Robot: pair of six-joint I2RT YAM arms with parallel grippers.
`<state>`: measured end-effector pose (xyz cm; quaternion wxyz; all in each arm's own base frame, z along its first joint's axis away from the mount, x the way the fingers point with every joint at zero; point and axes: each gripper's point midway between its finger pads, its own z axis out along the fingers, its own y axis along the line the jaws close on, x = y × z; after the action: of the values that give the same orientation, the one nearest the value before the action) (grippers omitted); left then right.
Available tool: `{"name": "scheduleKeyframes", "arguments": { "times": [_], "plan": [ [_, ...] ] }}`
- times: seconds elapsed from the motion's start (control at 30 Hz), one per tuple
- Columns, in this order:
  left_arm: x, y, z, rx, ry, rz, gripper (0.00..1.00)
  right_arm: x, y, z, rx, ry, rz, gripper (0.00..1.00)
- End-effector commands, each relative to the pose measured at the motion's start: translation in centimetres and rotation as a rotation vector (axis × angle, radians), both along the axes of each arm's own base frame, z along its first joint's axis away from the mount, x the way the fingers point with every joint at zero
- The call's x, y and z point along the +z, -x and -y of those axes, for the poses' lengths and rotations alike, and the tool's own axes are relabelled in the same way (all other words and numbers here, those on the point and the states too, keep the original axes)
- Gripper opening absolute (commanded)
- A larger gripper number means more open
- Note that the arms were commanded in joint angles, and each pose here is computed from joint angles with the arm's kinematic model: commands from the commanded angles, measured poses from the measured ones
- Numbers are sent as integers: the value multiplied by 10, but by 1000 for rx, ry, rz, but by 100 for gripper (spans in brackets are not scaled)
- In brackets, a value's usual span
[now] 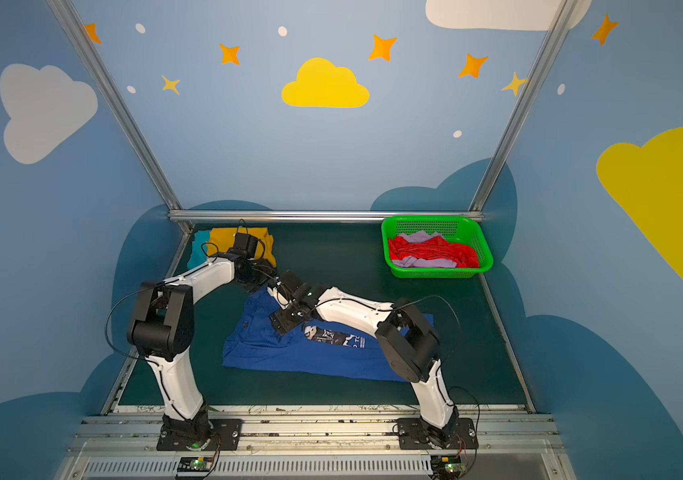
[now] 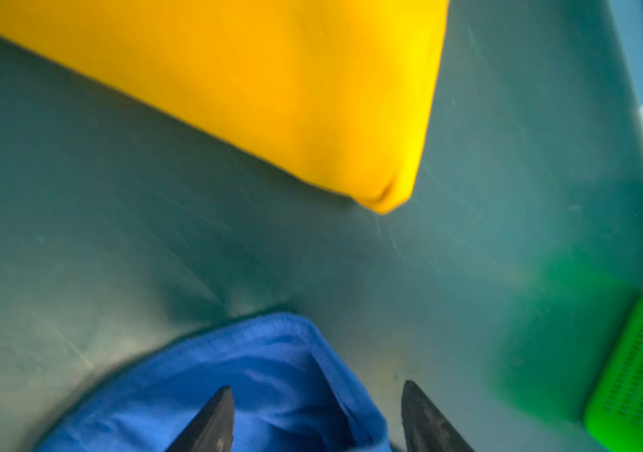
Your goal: Fold and stack the t-shirts
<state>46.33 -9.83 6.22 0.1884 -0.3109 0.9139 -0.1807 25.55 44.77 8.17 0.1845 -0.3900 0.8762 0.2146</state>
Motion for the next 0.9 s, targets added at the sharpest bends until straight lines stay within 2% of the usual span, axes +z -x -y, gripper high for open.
{"name": "scheduleKeyframes", "arguments": {
  "times": [0.0, 0.17, 0.23, 0.27, 0.3, 0.33, 0.37, 0.4, 0.6, 0.87],
  "plan": [
    [5, -9, -1, 10, 28, 26, 68, -15, 13, 0, 47, 29, -60, 77],
    [-3, -20, 8, -8, 64, 21, 64, -34, 25, -6, 75, 37, -81, 77],
    [-3, -25, 10, -8, 73, 27, 62, -40, 26, -11, 75, 38, -83, 72],
    [-3, -28, 12, -11, 81, 31, 62, -41, 25, -14, 73, 32, -81, 64],
    [-3, -29, 12, -10, 86, 32, 62, -42, 24, -15, 64, 31, -81, 50],
    [-2, -32, 14, -13, 91, 36, 62, -43, 22, -17, 55, 29, -82, 25],
    [-2, -34, 14, -14, 91, 37, 62, -41, 20, -19, 49, 27, -80, 5],
    [-1, -34, 15, -16, 91, 36, 62, -39, 19, -20, 46, 28, -78, 0],
    [13, -28, 4, 0, 56, 37, 61, 2, 27, -17, 102, 4, -64, 0],
    [31, 5, -20, 79, -17, 7, 62, 41, 62, 13, 168, -2, -96, 0]
  ]
}}
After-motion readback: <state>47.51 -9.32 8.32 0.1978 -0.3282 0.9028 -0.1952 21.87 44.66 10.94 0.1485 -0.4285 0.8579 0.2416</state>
